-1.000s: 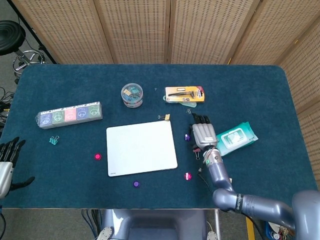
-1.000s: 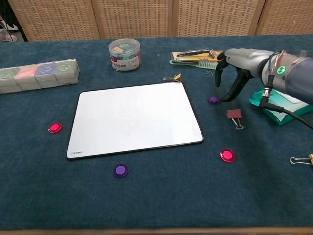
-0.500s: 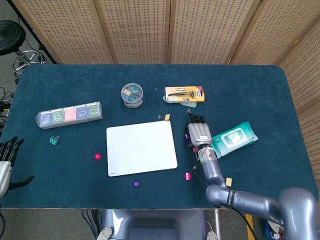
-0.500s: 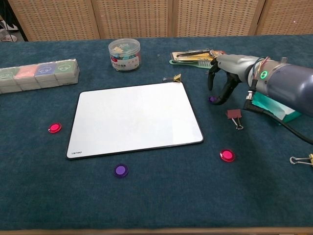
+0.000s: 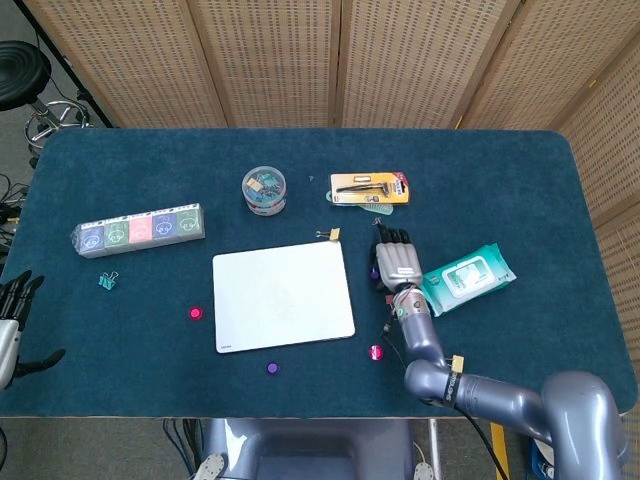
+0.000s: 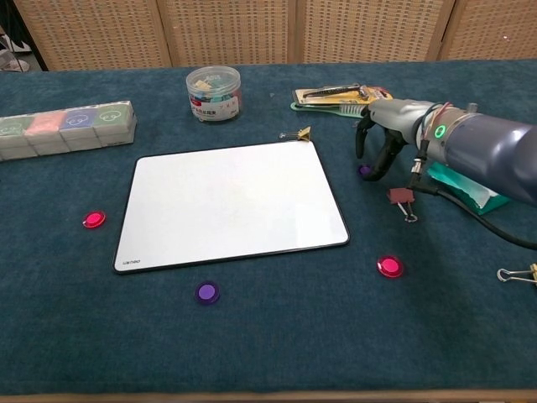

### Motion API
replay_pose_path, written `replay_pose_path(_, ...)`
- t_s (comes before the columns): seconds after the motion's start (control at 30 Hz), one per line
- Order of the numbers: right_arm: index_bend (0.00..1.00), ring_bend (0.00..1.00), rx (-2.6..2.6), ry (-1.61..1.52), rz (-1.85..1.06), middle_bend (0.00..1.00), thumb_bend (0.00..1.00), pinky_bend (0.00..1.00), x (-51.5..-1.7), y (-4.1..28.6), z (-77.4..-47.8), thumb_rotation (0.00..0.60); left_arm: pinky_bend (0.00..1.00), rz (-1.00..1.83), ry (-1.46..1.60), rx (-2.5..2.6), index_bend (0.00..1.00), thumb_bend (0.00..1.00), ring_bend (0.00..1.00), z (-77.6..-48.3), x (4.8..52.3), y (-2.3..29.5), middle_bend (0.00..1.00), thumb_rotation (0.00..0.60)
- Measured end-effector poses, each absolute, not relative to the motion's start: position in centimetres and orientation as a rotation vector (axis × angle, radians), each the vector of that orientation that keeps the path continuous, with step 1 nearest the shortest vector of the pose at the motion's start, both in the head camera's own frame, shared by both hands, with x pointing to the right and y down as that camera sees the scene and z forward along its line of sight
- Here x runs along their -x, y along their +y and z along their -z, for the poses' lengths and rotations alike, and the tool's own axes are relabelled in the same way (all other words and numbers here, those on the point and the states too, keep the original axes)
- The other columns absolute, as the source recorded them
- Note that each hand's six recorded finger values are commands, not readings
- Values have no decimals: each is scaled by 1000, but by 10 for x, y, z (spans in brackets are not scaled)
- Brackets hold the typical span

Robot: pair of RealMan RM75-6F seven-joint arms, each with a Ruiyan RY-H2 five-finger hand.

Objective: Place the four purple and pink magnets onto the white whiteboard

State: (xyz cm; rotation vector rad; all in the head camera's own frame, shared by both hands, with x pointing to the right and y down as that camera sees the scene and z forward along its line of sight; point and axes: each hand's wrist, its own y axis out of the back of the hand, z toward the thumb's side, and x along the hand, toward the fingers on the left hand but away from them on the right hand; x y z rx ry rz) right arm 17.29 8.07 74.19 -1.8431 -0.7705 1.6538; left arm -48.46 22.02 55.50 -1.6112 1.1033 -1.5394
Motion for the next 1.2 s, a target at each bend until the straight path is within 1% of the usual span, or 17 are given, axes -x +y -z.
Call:
replay_pose_path(0.77,448,0,1861,-775,-1688,0,275,0,-183,85,-751,600,0,1536,1114,1613,0,0,0,-554,485,220,0,600)
replay_pose_path(0.9,477,0,1865,-771,-1689,0,285,0,-182,85,-752,600,0,1536,1115,1611,0,0,0,-553,485,220,0,600)
replay_pose_path(1.1,529,0,1855,-769,-1704,0,347,0,-184,85,-754,600,0,1535,1115,1612,0,0,0,-553,485,220,0,600)
replay_pose_path(1.2,537,0,1851,-772,-1705,0,350,0,-185,85,-754,600,0,1535,1117,1613,0,0,0,-553,486,219,0,600)
